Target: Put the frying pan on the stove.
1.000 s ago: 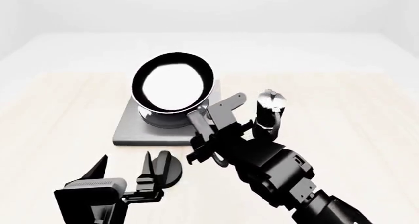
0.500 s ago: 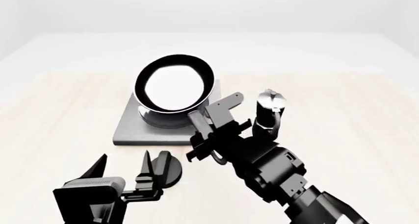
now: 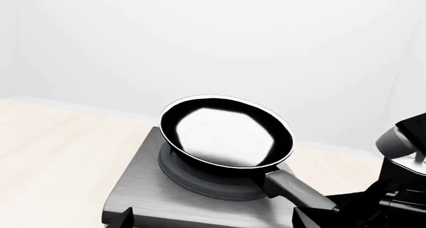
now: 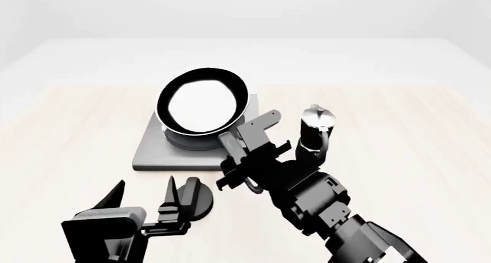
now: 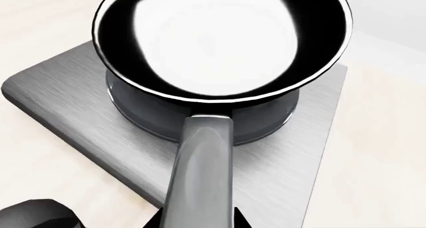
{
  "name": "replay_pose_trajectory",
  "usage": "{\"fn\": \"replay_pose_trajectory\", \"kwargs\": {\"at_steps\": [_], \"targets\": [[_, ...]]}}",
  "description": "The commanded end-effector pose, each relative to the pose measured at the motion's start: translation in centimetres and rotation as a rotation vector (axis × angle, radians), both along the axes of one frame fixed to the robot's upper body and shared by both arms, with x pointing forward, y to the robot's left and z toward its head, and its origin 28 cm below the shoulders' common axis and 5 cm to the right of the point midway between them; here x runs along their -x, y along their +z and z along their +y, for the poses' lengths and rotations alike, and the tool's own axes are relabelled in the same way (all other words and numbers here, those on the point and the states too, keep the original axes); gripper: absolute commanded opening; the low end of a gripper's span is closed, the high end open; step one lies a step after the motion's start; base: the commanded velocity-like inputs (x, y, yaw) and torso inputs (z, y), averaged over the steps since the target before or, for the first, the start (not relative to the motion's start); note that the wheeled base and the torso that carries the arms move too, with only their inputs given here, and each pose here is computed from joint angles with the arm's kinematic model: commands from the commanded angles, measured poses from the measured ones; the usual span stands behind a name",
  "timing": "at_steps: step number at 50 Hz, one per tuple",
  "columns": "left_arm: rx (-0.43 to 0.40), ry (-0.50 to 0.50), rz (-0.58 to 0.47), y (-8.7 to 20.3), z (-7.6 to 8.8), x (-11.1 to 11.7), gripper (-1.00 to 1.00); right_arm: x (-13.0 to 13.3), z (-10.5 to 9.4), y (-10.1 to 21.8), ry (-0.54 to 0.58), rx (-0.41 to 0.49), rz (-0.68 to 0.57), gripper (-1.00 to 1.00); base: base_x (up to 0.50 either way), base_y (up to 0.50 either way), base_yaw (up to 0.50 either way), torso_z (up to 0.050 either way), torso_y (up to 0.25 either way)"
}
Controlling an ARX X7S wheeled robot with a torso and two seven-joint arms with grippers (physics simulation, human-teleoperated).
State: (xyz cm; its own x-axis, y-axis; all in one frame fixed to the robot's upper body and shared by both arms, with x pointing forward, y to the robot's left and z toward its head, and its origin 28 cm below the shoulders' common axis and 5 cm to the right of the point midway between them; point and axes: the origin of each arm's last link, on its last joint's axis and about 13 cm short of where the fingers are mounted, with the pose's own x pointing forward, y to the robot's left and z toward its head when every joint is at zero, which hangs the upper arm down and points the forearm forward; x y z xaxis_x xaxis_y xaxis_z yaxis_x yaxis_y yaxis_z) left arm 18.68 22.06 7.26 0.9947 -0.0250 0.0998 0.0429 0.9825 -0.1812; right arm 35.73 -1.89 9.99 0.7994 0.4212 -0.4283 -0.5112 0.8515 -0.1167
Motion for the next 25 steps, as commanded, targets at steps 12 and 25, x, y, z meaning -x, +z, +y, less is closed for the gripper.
{"fn": "replay_pose_trajectory", "kwargs": {"at_steps": [12, 25], "targets": [[0.001, 0.000, -0.001, 0.0, 0.0, 0.1, 1.00, -0.5, 0.2, 1.5, -0.005, 0.016, -0.093, 1.00, 0.00, 0.00, 0.00, 0.000, 0.001], [0.000, 0.001, 0.000, 0.0, 0.0, 0.1, 1.00, 1.3, -0.2, 3.4, 0.008, -0.017, -0.161, 1.00, 0.00, 0.00, 0.00, 0.000, 0.000]]}}
